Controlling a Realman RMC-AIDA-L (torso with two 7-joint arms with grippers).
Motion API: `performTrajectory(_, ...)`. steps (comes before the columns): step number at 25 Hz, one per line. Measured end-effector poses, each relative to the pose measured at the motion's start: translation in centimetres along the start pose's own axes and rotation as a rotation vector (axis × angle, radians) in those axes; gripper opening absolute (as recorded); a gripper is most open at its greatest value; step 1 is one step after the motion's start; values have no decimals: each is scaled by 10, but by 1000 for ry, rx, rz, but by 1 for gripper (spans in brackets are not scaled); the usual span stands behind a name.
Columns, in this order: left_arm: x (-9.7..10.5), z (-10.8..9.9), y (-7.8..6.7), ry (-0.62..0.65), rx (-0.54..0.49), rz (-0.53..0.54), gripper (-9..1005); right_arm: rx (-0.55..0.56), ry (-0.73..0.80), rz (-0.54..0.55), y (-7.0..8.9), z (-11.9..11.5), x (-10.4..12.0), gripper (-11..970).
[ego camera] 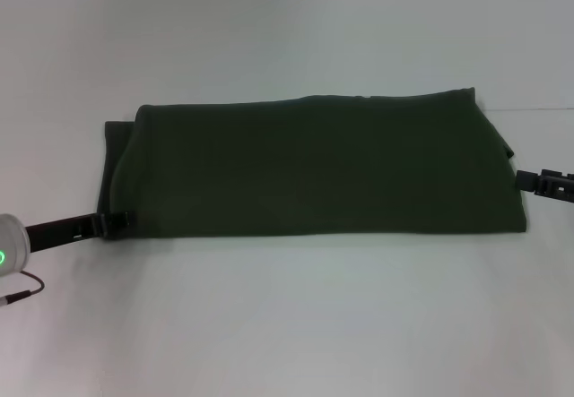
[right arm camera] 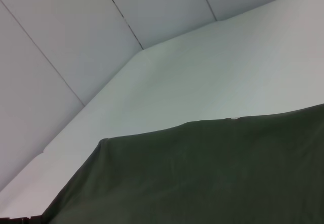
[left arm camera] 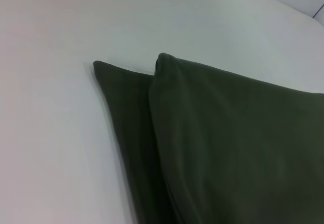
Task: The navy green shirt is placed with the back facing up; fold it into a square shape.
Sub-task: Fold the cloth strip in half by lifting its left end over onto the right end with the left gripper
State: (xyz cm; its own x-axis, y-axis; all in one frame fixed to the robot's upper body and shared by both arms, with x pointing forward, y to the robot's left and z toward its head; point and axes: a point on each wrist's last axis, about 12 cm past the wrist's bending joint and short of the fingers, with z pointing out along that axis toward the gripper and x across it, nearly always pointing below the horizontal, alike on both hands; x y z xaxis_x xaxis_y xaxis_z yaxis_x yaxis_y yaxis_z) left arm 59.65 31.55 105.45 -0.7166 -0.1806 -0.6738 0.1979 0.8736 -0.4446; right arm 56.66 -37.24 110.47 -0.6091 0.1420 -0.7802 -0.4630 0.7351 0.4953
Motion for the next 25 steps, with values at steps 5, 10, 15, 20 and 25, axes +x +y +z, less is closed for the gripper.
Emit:
performTrajectory(5, -1, 0, 2, 4, -22, 14, 415, -1, 0, 1, 0, 0, 0, 792)
performTrajectory(10, -1, 0, 4, 9, -40, 25, 413, -3, 0, 1, 0, 0, 0, 791)
performTrajectory(15, 0, 1, 3, 22, -40, 31, 411, -4, 1, 1, 1, 0, 0, 791)
performTrajectory(20, 0, 2, 2, 30, -36, 35, 409, -6, 1, 1, 1, 0, -1, 791)
performTrajectory(25, 0, 2, 5, 28, -62, 23, 407, -9, 2, 1, 1, 0, -1, 792)
